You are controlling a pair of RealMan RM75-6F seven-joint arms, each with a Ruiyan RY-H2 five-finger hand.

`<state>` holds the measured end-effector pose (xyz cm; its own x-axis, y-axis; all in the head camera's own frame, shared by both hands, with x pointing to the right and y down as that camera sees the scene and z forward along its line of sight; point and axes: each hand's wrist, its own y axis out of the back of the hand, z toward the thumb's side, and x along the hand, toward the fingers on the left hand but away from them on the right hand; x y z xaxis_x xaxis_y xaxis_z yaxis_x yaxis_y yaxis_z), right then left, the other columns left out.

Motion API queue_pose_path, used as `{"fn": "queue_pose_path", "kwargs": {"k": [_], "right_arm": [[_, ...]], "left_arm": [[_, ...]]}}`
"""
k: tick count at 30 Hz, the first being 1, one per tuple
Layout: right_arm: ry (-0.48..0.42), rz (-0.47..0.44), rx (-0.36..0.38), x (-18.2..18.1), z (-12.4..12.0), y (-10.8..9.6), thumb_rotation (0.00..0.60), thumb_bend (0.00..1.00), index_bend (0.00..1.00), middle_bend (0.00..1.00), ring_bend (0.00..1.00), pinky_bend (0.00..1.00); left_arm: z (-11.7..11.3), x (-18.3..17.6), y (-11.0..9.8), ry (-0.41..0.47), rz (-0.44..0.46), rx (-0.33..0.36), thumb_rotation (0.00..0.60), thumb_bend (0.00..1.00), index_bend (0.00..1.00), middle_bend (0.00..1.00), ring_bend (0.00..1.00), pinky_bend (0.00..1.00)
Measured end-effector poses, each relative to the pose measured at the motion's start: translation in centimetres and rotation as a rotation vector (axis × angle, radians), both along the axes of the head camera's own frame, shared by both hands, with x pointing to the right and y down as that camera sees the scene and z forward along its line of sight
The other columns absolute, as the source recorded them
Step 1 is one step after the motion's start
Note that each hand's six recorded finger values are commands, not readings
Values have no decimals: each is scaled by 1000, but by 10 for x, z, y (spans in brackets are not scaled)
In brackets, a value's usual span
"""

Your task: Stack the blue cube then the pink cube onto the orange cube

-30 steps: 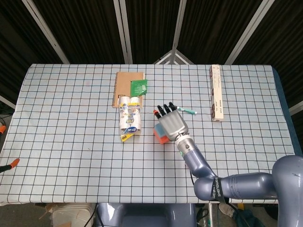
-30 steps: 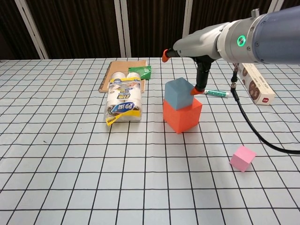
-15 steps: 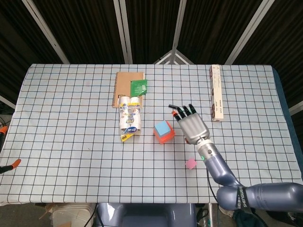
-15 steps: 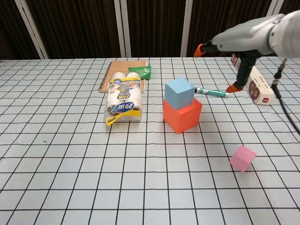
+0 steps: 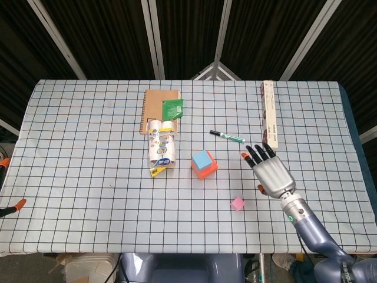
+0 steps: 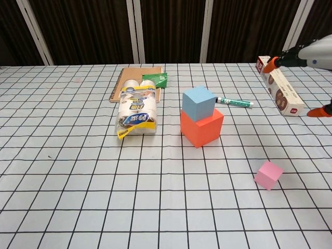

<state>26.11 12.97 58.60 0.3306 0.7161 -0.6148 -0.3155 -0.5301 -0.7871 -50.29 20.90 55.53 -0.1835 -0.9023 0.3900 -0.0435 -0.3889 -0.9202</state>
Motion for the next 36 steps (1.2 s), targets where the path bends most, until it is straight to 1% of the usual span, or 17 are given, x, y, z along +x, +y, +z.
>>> {"fn": "queue_pose_path", "kwargs": {"k": [4, 7, 12, 15, 19, 24, 30, 36], "right_arm": [[-22, -47, -8, 8, 3, 19, 600, 322, 169, 0, 0, 0], [-32, -83, -22, 14, 10, 34, 600, 322, 183, 0, 0, 0], [-29, -110, -73, 25, 32, 60, 600, 322, 201, 0, 0, 0], [-33, -118, -111, 26, 45, 70, 600, 321, 222, 0, 0, 0], [-39, -130, -142, 21, 59, 75, 600, 322, 245, 0, 0, 0], [-55, -135, -161, 11, 70, 75, 600, 321, 254, 0, 0, 0], [-63, -135, -169, 2, 77, 73, 600, 322, 263, 0, 0, 0], [-72, -142, -173, -2, 80, 76, 600, 322, 317, 0, 0, 0]], "left_arm": [[2, 3, 0, -2, 11, -8, 600, 120, 76, 0, 0, 0], [2, 3, 0, -4, 9, -5, 600, 120, 75, 0, 0, 0], [2, 1, -1, -8, 1, -3, 600, 120, 75, 0, 0, 0], [4, 3, 0, -10, 7, -8, 600, 120, 75, 0, 0, 0], [5, 5, 0, -14, 13, -13, 600, 120, 75, 0, 0, 0], [6, 4, -1, -22, 5, -14, 600, 120, 75, 0, 0, 0], [6, 4, -1, -25, 3, -15, 600, 120, 75, 0, 0, 0], [6, 3, -1, -28, 0, -13, 600, 120, 75, 0, 0, 0]]}}
